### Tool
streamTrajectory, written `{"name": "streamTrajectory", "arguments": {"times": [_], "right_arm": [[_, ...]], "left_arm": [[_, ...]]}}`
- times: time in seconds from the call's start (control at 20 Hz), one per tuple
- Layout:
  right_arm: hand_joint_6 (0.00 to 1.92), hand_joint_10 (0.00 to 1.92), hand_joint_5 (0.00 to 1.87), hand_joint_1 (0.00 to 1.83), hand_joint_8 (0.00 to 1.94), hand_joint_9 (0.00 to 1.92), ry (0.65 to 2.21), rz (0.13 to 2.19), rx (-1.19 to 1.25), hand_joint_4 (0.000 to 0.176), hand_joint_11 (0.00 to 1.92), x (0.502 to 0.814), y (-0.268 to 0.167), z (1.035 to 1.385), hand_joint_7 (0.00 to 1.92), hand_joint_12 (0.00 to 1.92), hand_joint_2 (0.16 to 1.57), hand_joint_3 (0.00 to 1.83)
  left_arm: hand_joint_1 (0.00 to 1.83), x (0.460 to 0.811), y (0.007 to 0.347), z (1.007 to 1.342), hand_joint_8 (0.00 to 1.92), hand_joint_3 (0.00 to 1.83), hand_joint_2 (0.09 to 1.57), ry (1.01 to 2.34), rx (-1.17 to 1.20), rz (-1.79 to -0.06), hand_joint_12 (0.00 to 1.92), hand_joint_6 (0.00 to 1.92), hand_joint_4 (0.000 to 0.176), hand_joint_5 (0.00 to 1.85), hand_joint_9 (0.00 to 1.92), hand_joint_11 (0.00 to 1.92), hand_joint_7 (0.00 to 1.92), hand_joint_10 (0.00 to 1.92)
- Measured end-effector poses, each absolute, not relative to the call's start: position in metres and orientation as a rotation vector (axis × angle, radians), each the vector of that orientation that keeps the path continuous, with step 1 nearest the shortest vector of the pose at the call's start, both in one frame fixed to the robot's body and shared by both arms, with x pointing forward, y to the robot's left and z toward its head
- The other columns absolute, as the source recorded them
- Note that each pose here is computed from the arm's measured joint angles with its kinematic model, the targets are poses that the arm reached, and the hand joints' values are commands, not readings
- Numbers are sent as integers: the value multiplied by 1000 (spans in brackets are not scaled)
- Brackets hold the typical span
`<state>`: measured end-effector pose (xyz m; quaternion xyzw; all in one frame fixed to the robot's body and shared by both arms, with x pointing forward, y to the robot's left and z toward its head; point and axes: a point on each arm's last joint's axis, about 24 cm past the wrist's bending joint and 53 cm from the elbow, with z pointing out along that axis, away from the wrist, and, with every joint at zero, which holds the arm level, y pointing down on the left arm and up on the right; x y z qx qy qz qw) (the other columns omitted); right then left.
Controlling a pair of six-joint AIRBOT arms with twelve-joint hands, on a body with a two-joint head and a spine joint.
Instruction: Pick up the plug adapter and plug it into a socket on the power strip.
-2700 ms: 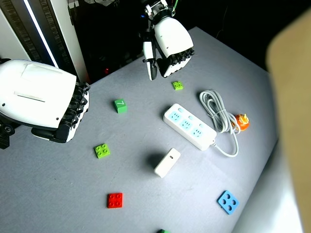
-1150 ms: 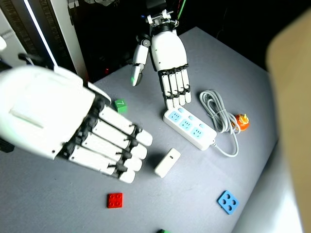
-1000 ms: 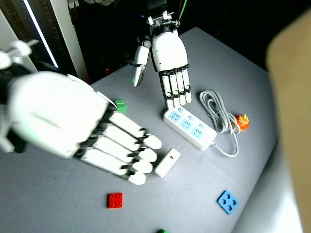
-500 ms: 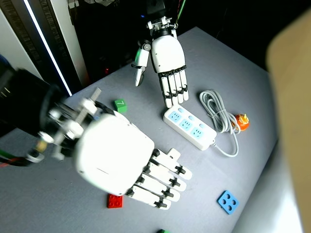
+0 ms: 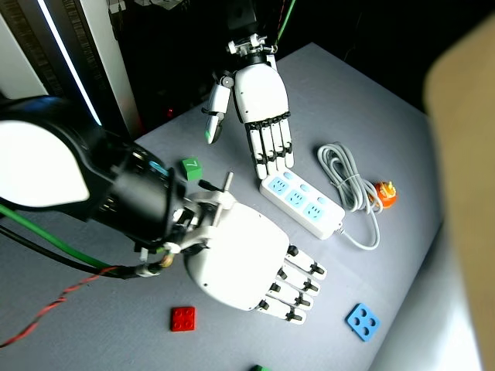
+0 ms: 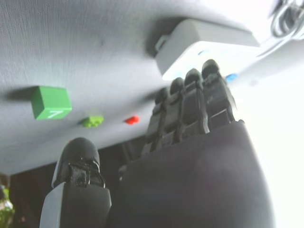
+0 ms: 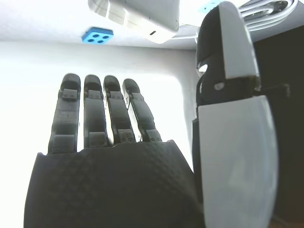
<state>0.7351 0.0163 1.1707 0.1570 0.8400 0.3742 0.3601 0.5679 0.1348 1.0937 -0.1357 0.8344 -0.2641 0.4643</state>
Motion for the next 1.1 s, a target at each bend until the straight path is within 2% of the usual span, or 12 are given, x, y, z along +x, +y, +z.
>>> {"name": "streamTrajectory", "arguments": {"times": [0.1,0.3,0.65,1.1], "right_arm": [[0,0,0,949,0,0,2184,975,431,0,0,736,19,1166,0,0,879,0],[0,0,0,1138,0,0,2194,978,438,0,0,739,25,1159,0,0,850,0],[0,0,0,1123,0,0,2190,971,397,0,0,743,29,1150,0,0,871,0],[0,0,0,1248,0,0,2194,968,380,0,2,747,34,1134,0,1,917,10]], "left_arm": [[0,568,134,1093,0,1,1207,2050,-332,-651,3,2,0,23,8,4,23,0],[0,571,133,1092,4,0,1197,2045,-334,-651,9,2,0,27,21,17,35,6],[0,576,132,1089,8,0,1197,2043,-336,-648,4,2,0,13,19,8,23,7],[0,577,134,1085,5,0,1196,2046,-346,-636,13,5,0,38,29,21,41,4]]}}
